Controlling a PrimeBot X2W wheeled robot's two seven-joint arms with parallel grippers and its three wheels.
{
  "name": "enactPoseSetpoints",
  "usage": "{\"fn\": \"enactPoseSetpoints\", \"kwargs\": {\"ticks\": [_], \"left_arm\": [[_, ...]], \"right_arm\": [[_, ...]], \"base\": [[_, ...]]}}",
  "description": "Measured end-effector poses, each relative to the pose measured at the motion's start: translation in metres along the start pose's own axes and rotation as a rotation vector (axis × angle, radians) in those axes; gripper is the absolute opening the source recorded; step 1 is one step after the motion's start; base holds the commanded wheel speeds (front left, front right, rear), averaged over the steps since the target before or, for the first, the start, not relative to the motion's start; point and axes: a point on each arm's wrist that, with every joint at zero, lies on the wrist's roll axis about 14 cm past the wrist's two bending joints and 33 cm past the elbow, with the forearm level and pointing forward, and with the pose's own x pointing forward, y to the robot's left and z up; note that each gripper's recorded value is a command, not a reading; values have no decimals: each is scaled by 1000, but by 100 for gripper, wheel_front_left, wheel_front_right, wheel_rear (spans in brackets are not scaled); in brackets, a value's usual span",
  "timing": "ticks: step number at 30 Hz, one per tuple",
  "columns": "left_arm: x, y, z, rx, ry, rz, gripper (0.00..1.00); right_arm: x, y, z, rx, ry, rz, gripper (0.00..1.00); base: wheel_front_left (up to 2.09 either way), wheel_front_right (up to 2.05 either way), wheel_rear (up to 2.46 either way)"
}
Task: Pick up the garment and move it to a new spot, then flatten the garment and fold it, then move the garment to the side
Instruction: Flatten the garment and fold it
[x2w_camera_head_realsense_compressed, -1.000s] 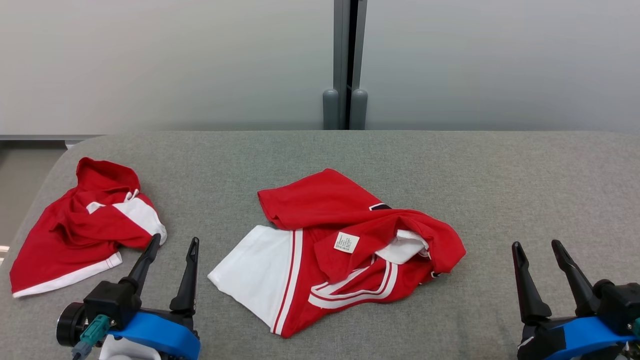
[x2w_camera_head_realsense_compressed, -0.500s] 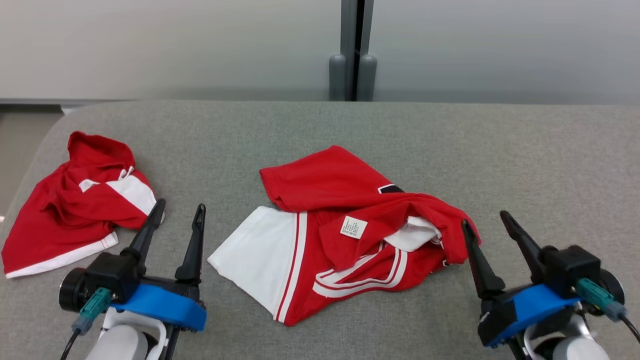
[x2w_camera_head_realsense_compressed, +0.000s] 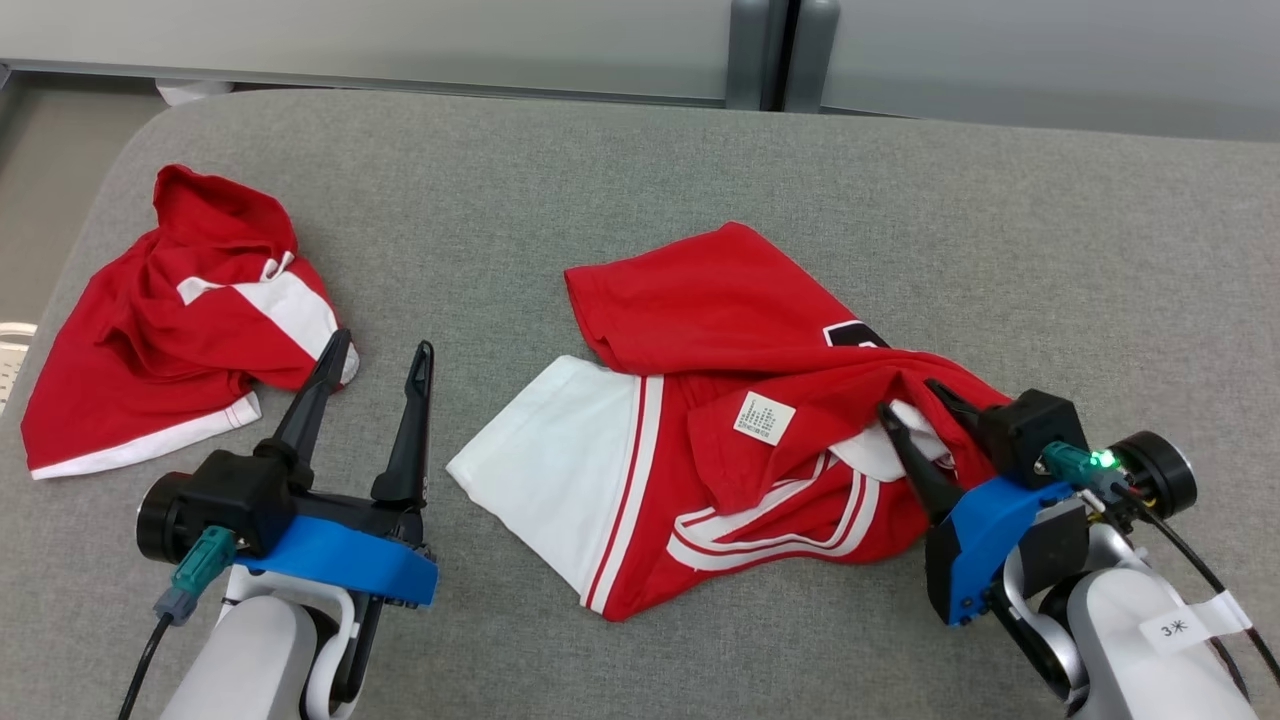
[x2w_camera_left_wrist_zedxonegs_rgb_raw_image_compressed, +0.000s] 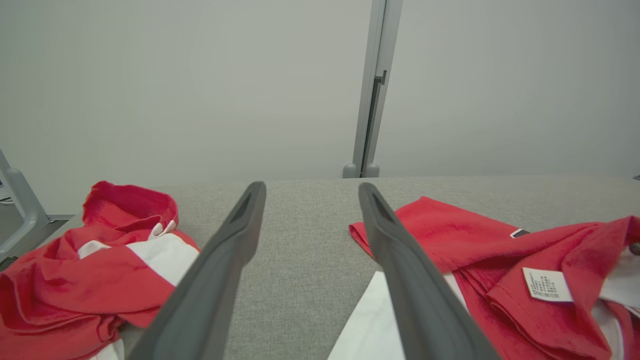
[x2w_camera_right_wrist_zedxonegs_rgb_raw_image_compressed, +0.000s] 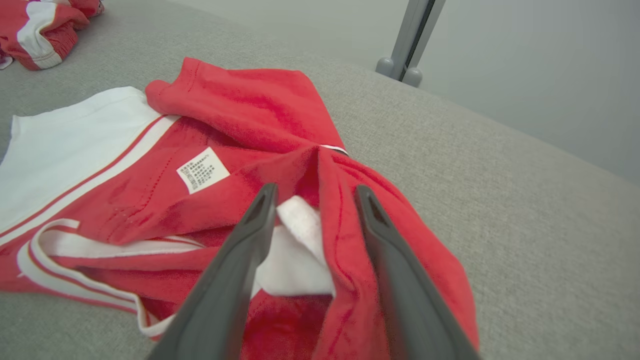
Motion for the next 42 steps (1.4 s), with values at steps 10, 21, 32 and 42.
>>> {"fn": "enactPoseSetpoints", "kwargs": {"ticks": [10, 21, 32, 42], "left_arm": [[3, -2, 6, 1, -23, -7, 100], [8, -6, 8, 11, -34, -24, 100], [6, -13, 7, 12, -32, -38, 100], [-8, -10, 14, 26, -44, -20, 100]], "right_arm": [[-13, -48, 31, 219, -194, -166, 0], [-88, -123, -79, 757, -214, -564, 0], [-108, -119, -57, 511, -293, -571, 100], [-112, -89, 31, 213, -393, -425, 100]], "base": [[0, 0, 0], [0, 0, 0], [0, 0, 0], [0, 0, 0]]}}
